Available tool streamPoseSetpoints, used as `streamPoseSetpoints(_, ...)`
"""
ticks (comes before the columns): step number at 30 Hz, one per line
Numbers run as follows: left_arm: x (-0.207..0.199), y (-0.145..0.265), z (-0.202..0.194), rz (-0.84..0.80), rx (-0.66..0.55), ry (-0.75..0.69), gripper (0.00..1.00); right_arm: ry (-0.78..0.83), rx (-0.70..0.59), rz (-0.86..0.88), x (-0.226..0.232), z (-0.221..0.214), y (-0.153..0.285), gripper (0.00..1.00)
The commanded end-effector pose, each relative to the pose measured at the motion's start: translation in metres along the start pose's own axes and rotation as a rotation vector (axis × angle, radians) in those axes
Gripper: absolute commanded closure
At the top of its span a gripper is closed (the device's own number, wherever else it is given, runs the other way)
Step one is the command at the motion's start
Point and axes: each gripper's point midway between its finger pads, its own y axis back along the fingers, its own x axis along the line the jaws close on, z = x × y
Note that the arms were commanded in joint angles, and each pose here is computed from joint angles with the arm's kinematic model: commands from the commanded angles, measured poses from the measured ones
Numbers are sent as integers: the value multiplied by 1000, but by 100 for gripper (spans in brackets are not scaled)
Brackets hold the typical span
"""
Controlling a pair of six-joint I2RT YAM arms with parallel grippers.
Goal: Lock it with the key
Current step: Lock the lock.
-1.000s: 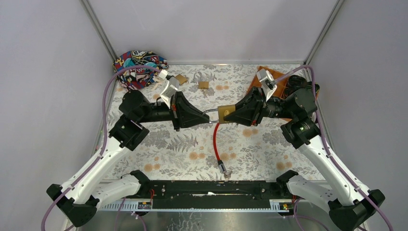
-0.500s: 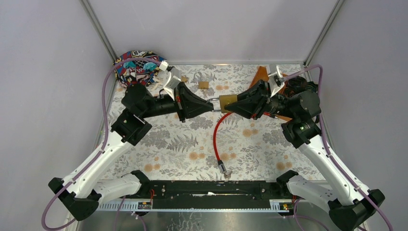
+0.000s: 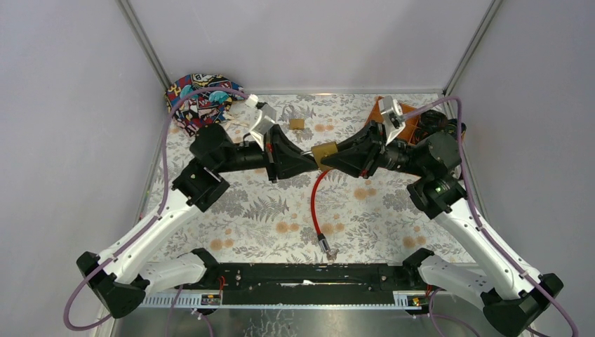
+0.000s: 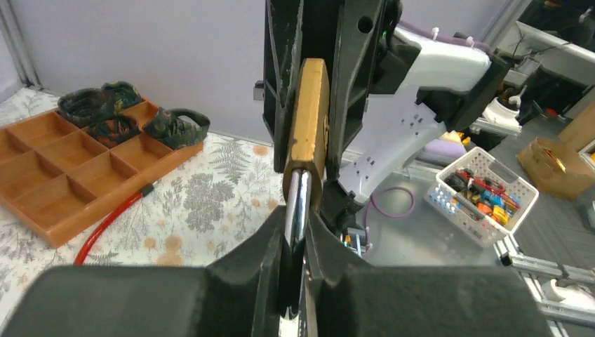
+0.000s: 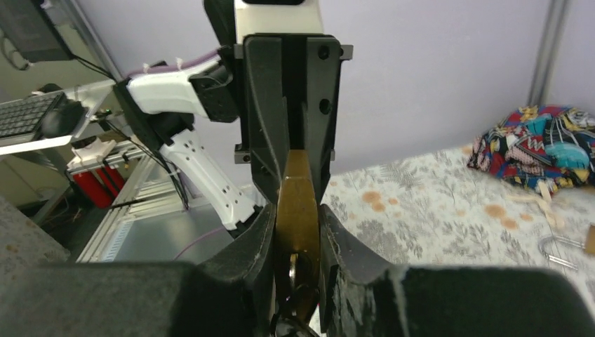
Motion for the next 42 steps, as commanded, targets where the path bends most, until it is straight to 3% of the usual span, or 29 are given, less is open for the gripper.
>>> streamPoseSetpoints(1, -38, -10, 0, -203, 8, -16, 81, -51, 39, -66, -15, -17, -12, 100)
streamPoseSetpoints(3, -35, -7, 0, -192, 13, -31, 100, -44, 34, -71, -13, -13, -10, 100)
streamPoseSetpoints(8, -32, 7, 2, -182, 34, -85, 100, -15, 67, -86, -8, -7, -2, 100)
streamPoseSetpoints(9, -30, 9, 1, -169, 45, -114, 100, -3, 102, -83, -5, -7, 1, 94)
streamPoseSetpoints(10, -24, 13, -5, -138, 76, -125, 100, -11, 164, -97, -2, -9, 8, 65)
streamPoseSetpoints(11, -15, 17, -9, -99, 100, -165, 100, 12, 203, -115, 0, -9, 13, 20)
streamPoseSetpoints(12, -7, 22, -13, -68, 128, -186, 100, 32, 236, -145, 1, -8, 21, 3)
streamPoseSetpoints(13, 1, 29, -19, -39, 159, -206, 100, 59, 265, -168, 2, -7, 28, 1)
streamPoseSetpoints(17, 14, 51, -40, -4, 262, -313, 100, 114, 409, -177, 11, -22, 52, 1)
streamPoseSetpoints(20, 10, 58, -50, -35, 308, -342, 100, 125, 531, -195, 1, -45, 64, 17)
streamPoseSetpoints(22, 8, 60, -55, -51, 321, -340, 100, 119, 569, -203, -9, -55, 63, 22)
streamPoseSetpoints(30, 11, 60, -58, -57, 344, -360, 100, 104, 557, -76, -15, -69, 33, 29)
streamPoseSetpoints(35, 10, 59, -58, -74, 347, -357, 100, 106, 607, -18, -9, -92, 20, 22)
streamPoseSetpoints(40, 9, 58, -57, -76, 345, -353, 100, 107, 598, -20, -14, -97, 14, 51)
streamPoseSetpoints(42, 8, 59, -57, -77, 343, -353, 100, 118, 593, -26, -16, -96, 14, 58)
